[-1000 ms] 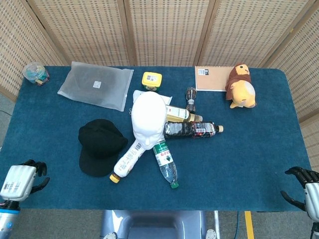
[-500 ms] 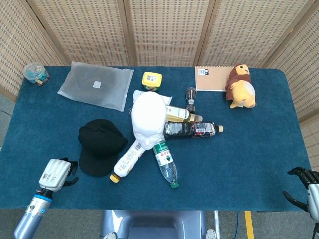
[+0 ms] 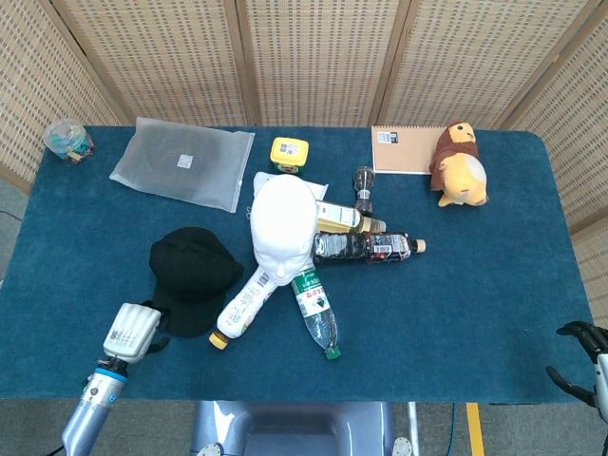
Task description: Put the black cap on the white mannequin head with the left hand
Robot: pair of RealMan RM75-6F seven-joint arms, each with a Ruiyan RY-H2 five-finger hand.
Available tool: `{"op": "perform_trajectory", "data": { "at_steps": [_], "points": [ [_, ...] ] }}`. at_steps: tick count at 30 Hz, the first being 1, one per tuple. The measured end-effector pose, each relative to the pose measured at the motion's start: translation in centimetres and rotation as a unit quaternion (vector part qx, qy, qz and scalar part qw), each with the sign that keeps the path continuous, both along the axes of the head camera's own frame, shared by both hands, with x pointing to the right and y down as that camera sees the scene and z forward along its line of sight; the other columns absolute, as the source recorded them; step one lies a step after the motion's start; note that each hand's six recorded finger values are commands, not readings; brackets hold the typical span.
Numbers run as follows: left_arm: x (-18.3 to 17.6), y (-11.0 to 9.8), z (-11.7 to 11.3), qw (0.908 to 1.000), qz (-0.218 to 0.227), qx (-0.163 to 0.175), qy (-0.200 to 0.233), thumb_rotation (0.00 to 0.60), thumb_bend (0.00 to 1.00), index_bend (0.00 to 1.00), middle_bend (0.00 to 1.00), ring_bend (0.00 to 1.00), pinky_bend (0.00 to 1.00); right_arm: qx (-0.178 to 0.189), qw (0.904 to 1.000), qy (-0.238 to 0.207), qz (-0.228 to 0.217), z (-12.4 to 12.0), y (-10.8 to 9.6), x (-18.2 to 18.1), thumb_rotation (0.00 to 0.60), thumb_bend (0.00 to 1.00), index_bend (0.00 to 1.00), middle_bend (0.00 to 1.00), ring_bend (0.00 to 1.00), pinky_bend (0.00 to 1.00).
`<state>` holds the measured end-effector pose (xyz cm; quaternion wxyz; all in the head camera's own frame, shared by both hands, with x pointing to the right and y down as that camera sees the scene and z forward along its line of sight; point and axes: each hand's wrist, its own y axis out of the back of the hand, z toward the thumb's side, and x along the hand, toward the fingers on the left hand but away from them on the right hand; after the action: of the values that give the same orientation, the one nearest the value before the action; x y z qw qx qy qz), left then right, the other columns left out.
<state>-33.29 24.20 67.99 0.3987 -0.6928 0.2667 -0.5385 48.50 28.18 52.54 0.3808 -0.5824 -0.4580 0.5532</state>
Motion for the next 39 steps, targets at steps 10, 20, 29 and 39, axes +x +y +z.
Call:
{"op": "perform_trajectory", "data": {
  "at_steps": [10,20,29,39],
  "points": [
    [0.9,0.3,0.8,1.0,-0.005,-0.005,0.005,0.6,0.14,0.67,0.73,0.55,0.74,0.002,1.0,0.001,0.007,-0.1,0.2,0.5,0.6,0.17,0.37,0.34,0.34,0.3],
    [1.5,0.7,1.7,0.9999,-0.01,-0.005,0.006,0.6,0.14,0.67,0.73,0.55,0.74,0.003,0.9999,0.002,0.012,-0.2,0.2,0.9,0.6,0.17,0.37,0.34,0.34,0.3],
    [1.9,0.5,2.2,0.9999,-0.013,0.006,0.008,0.6,0.16,0.67,0.73,0.55,0.74,0.001,0.9998,0.004,0.018,-0.1,0.2,1.4,0.6,0.17,0.37,0.34,0.34,0.3],
    [2.2,0.3,2.4,0.9997,-0.019,0.011,0.01,0.6,0.16,0.67,0.73,0.55,0.74,-0.001,0.9997,0.005,0.023,0.1,0.3,1.7,0.6,0.17,0.37,0.34,0.34,0.3]
  ]
}}
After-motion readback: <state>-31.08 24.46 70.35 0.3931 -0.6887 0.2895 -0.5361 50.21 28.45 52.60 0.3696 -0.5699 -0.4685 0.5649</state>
